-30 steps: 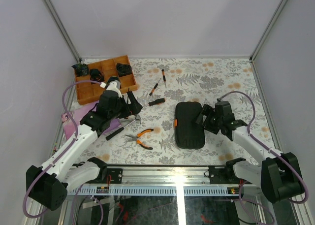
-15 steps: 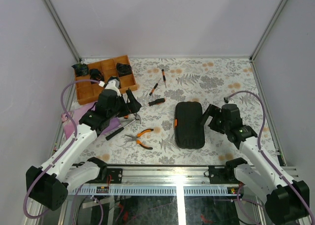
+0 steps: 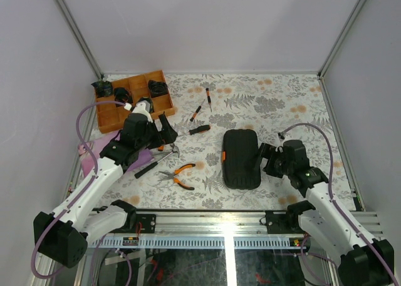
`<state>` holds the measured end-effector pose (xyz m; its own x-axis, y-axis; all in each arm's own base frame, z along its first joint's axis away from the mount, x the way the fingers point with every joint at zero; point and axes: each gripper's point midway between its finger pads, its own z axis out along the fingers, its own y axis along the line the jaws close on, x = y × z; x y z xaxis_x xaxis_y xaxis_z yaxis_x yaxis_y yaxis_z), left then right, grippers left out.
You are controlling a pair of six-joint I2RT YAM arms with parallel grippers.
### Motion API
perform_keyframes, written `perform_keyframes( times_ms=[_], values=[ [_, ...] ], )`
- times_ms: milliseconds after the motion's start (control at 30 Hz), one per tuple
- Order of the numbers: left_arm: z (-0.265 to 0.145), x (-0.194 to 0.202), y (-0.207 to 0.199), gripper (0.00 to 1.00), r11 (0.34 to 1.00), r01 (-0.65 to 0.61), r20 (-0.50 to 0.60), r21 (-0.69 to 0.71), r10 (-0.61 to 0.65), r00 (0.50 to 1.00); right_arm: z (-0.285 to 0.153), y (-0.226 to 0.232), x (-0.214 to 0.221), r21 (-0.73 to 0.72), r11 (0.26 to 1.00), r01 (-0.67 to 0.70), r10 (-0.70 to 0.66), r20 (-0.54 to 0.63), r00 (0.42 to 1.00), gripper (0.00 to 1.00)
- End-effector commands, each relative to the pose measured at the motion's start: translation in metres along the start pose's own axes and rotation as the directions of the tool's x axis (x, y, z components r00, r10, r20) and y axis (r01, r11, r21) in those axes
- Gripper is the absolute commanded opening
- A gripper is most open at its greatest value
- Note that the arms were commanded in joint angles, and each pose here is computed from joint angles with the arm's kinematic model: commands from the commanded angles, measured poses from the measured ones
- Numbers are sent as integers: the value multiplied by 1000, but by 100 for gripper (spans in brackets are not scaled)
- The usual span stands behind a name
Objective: Sort the tools into containers
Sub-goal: Move the storage box to the center of the board.
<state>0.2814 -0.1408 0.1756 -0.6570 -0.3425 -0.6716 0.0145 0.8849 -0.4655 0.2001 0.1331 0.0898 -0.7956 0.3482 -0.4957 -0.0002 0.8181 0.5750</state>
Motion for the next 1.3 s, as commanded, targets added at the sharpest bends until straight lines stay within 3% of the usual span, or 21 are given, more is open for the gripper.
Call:
perform_keyframes(
  times_ms=[0,200,533,600,700,800,1267],
  values=[
    [-4,-8,-6,100,999,-17,17,28,17,1000,5,13,14,-109,994,6,-12,-48,999,98],
    [0,-3,-8,100,999,-18,-3,50,18,1000,16,12,17,-131,991,0,-9,-64,998,97],
    [4,3,-13,100,996,0,-25,86,3,1000,36,3,-16,-30,996,82,-82,-3,997,95],
    [4,5,-18,99,994,3,-34,112,1,999,40,10,-21,-65,992,106,-106,3,994,95],
    [4,13,-31,98,981,5,-74,193,9,997,46,24,-25,-136,980,148,-151,-17,988,94],
    [7,22,-35,98,973,27,-106,230,-3,994,55,18,-28,-99,980,175,-181,-52,982,94],
    [23,27,-31,100,963,141,-90,228,-123,988,84,20,-38,-120,970,209,-221,-89,971,95]
  ],
)
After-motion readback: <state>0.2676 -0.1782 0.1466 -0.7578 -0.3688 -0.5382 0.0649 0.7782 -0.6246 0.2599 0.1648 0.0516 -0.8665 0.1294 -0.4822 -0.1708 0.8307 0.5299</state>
